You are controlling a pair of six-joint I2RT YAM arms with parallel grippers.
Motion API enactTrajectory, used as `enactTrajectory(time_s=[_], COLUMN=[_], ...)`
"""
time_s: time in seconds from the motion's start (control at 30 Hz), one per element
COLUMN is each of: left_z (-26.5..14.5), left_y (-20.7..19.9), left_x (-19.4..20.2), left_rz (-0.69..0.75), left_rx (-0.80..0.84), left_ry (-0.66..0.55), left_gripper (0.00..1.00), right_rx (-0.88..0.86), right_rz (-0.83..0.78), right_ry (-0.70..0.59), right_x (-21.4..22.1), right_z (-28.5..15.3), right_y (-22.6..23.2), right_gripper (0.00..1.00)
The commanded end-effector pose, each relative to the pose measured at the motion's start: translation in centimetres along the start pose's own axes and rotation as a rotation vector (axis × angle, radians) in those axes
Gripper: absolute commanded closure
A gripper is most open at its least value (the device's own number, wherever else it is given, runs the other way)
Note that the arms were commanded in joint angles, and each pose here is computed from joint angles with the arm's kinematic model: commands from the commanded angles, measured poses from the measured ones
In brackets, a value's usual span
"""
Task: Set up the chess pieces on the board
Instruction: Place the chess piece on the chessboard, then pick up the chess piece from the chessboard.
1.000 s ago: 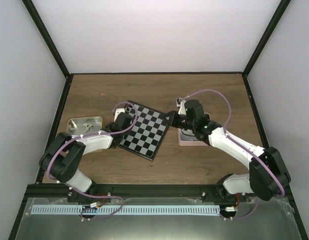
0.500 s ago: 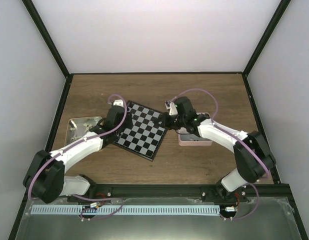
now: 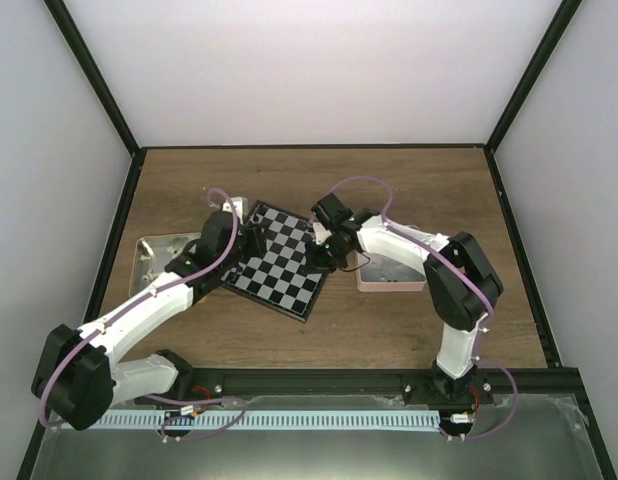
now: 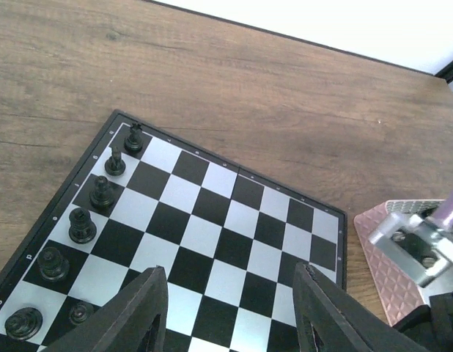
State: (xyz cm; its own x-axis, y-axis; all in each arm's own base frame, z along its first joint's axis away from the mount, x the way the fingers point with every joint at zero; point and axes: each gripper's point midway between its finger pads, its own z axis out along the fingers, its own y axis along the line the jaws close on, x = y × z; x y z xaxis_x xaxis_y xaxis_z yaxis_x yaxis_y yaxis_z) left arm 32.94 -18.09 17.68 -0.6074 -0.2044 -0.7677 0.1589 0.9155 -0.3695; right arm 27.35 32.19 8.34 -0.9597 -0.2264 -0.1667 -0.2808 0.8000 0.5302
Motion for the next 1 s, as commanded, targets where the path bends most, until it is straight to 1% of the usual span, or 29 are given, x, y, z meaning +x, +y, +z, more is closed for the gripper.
enactTrajectory(time_s=[0.0,0.1,0.2,0.27,0.37,0.47,0.6,0.7,0.8,0.97], left_z=[-0.7,-0.7,-0.5,-0.4,-0.3,-0.1,0.4,0.8,1.3,2.2], left_y=[0.2,0.2,0.0,-0.4,-1.2,-1.9,-3.0,-4.1,-5.3,-7.2], left_x=[-0.6,0.0,0.4,0.6,1.1,1.7,2.6,3.7,5.3,8.5], left_rz=[-0.002,0.008,0.027,0.045,0.071,0.076,0.080,0.091,0.110,0.171], left_rx=[0.003,0.009,0.029,0.047,0.088,0.129,0.192,0.245,0.291,0.292], left_ry=[-0.040,-0.031,-0.011,0.002,0.032,0.068,0.118,0.176,0.239,0.357], left_gripper=[0.51,0.50,0.50,0.48,0.40,0.36,0.36,0.37,0.37,0.40], right_rx=[0.124,0.193,0.214,0.204,0.177,0.144,0.145,0.143,0.169,0.231], right_rz=[-0.023,-0.041,-0.050,-0.051,-0.056,-0.055,-0.026,0.026,0.102,0.258], right_ry=[0.117,0.136,0.124,0.120,0.100,0.044,-0.068,-0.150,-0.248,-0.393], right_x=[1.7,1.5,0.5,0.2,-0.2,-0.9,-1.8,-2.4,-3.1,-3.1], right_z=[-0.1,0.7,1.4,1.7,1.7,0.8,-1.0,-2.2,-3.9,-6.7], right_y=[-1.7,-2.4,-2.1,-1.6,-0.6,0.3,0.5,0.0,-1.7,-5.8], right_gripper=[0.94,0.94,0.93,0.86,0.71,0.65,0.65,0.66,0.66,0.68])
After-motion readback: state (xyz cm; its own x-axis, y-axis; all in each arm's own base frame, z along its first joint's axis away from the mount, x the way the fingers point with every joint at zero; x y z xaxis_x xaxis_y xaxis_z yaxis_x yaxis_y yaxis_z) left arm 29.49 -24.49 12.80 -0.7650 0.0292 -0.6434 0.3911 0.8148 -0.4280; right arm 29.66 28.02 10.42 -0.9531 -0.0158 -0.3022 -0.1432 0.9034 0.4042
